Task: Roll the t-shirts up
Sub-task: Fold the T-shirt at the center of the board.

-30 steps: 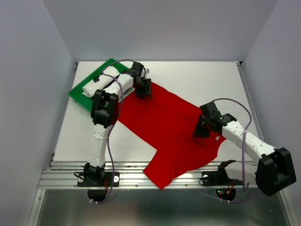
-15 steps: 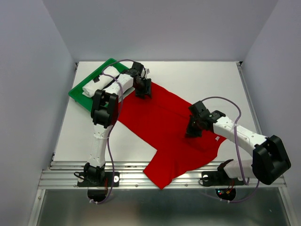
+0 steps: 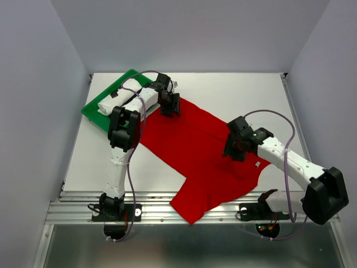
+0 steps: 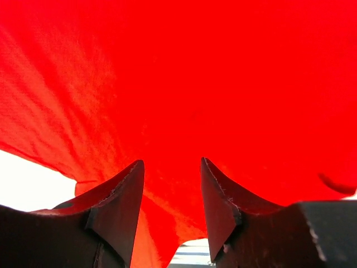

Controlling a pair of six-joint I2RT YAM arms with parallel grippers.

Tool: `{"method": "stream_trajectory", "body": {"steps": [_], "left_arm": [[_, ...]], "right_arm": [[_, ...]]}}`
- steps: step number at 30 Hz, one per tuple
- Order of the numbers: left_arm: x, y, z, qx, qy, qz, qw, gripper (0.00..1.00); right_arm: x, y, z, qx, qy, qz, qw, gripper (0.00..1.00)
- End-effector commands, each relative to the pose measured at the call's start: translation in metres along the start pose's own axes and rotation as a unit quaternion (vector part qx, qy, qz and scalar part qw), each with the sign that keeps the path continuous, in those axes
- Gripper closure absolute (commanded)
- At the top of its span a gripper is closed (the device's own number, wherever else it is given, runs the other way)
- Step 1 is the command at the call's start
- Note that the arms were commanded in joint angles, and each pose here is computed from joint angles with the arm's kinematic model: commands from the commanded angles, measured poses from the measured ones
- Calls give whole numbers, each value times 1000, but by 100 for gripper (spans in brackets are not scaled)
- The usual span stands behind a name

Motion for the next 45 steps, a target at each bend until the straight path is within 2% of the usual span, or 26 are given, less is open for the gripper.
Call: {"method": "stream_trajectory", "body": {"steps": [1, 4, 9, 14, 18, 24, 26, 27, 30, 37, 45], "left_arm": [[-16, -10, 10, 11, -15, -8, 1000, 40], [-20, -12, 11, 14, -20, -10, 1000, 40], [-24, -15, 9, 17, -22, -11, 1000, 40], [-23, -16, 9, 17, -21, -14, 1000, 40], [-20, -18, 7, 19, -18, -15, 1000, 40], [-15, -17, 4, 18, -12, -16, 1000, 40], [-14, -16, 4, 17, -11, -14, 1000, 40], [-13, -15, 4, 17, -10, -14, 1000, 40], [-11, -15, 4, 16, -9, -14, 1000, 40], [-9, -11, 7, 14, -9, -9, 1000, 40], [-8, -7, 10, 11, -10, -7, 1000, 40]], "right_arm": [[-22, -26, 28, 31, -68, -48, 996, 50], [-23, -46, 29, 91, -74, -57, 991, 49], [-11, -72, -5, 164, -56, -63, 983, 34], [-4, -81, -22, 194, -46, -52, 978, 34], [4, -79, -25, 195, -39, -44, 979, 37], [18, -80, -28, 180, -26, -62, 981, 46], [18, -78, -24, 179, -32, -59, 981, 57], [17, -77, -23, 176, -34, -57, 982, 73], [11, -68, -17, 159, -35, -34, 986, 99], [-14, -37, -16, 99, -2, 47, 994, 99], [-25, -18, -27, 52, 33, 65, 996, 99]]}}
Point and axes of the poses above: each gripper's point midway between its finger pads, its own x axis out along the fingers, its own y axis along the line the jaws close on, z = x × y, the point moved 3 cm from there along -x, back along the fingers, and after that the axes turned 4 degrees about x, right-handed, at the moved point
